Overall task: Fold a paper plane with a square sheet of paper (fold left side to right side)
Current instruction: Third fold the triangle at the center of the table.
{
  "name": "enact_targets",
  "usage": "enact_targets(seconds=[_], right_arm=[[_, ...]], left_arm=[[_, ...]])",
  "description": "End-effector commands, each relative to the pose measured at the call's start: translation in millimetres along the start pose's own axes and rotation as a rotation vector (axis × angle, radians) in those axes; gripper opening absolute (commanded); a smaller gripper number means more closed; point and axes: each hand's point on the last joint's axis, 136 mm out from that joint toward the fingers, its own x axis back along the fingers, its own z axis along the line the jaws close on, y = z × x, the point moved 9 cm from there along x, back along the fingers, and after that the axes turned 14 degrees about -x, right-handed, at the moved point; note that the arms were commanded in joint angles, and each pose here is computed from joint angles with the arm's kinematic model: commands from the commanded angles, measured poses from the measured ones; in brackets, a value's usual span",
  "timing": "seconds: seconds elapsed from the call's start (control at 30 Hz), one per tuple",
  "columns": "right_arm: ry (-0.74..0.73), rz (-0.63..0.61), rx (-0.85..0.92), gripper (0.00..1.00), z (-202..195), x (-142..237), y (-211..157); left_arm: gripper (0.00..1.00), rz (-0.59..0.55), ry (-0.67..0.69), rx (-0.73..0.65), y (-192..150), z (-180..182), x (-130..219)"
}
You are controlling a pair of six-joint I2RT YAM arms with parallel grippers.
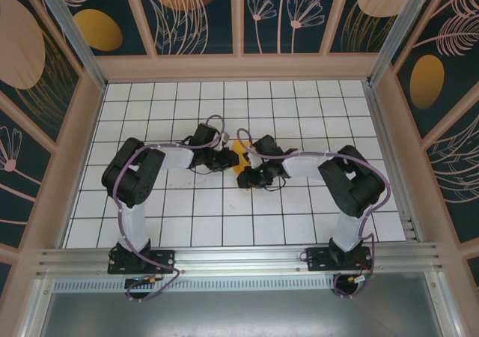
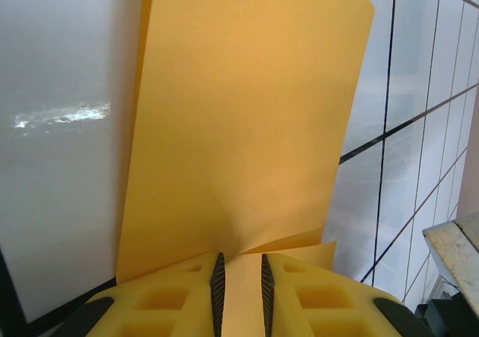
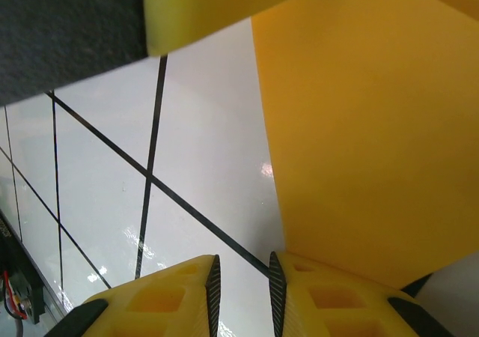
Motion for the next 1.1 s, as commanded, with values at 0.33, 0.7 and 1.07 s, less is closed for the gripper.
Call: enact_targets(seconds=[0.33, 0.7, 1.07], right_arm=[[-0.143, 0.127, -0.06, 0.27, -27.6, -0.5, -34.9], [-0.134, 0.131, -0.059, 0.27, -28.3, 3.4, -41.2], [-0.163, 0.124, -0.088, 0.27, -32.3, -2.6, -36.5]], left_arm=[[0.24, 0.139, 0.183, 0.086, -38.4, 39.2, -13.5], [0.23, 0.148, 0.194, 0.092, -40.8, 42.7, -15.7], [0.23, 0.111, 0.205, 0.042, -24.4, 28.2, -4.1]])
